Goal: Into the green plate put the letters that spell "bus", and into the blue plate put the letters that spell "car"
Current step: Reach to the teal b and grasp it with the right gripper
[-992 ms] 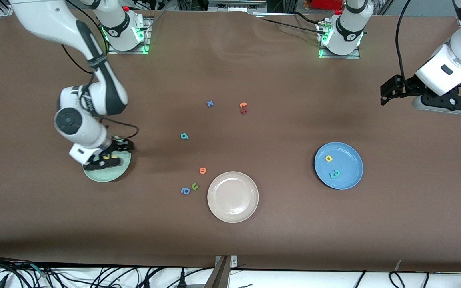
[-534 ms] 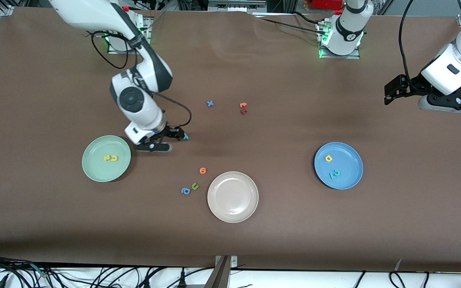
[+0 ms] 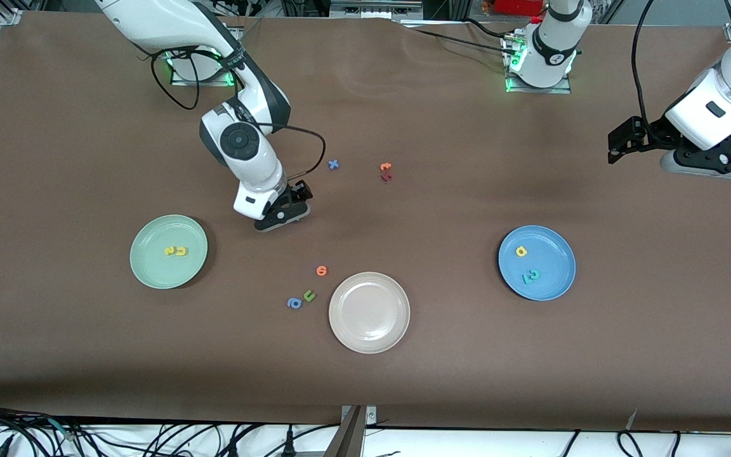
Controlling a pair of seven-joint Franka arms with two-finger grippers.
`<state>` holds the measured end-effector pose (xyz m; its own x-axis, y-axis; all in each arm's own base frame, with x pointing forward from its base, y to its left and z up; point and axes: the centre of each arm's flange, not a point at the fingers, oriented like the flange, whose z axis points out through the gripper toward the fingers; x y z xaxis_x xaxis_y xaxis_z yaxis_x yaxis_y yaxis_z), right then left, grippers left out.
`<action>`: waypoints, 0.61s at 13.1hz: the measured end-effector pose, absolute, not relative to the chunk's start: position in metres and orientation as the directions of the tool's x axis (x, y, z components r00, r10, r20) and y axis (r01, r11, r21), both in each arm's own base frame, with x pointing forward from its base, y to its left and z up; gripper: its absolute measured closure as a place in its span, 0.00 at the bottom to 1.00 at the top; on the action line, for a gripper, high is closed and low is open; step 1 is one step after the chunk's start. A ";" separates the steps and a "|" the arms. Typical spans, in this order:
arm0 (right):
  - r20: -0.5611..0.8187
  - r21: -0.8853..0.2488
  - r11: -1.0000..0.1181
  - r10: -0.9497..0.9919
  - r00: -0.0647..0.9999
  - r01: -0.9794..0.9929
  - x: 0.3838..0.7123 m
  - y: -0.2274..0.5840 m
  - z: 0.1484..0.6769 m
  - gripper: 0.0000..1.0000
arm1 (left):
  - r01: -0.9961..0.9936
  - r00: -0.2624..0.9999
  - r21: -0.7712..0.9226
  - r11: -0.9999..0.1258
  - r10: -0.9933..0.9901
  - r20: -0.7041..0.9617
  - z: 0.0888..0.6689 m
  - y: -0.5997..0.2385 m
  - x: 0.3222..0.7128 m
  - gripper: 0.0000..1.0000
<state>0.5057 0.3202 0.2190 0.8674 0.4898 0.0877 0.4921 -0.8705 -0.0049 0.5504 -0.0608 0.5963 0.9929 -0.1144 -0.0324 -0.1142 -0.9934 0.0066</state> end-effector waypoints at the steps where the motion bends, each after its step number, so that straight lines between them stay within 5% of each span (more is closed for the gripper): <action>1: 0.121 0.006 -0.840 0.539 0.834 0.542 0.501 0.321 0.209 0.00 | -0.117 0.992 0.007 -0.993 -0.117 -0.034 0.597 -0.062 0.550 0.00; 8: 0.165 0.009 -0.783 0.615 0.771 0.622 0.480 0.313 0.172 0.06 | -0.116 0.992 0.007 -0.993 -0.116 -0.044 0.596 -0.062 0.549 0.00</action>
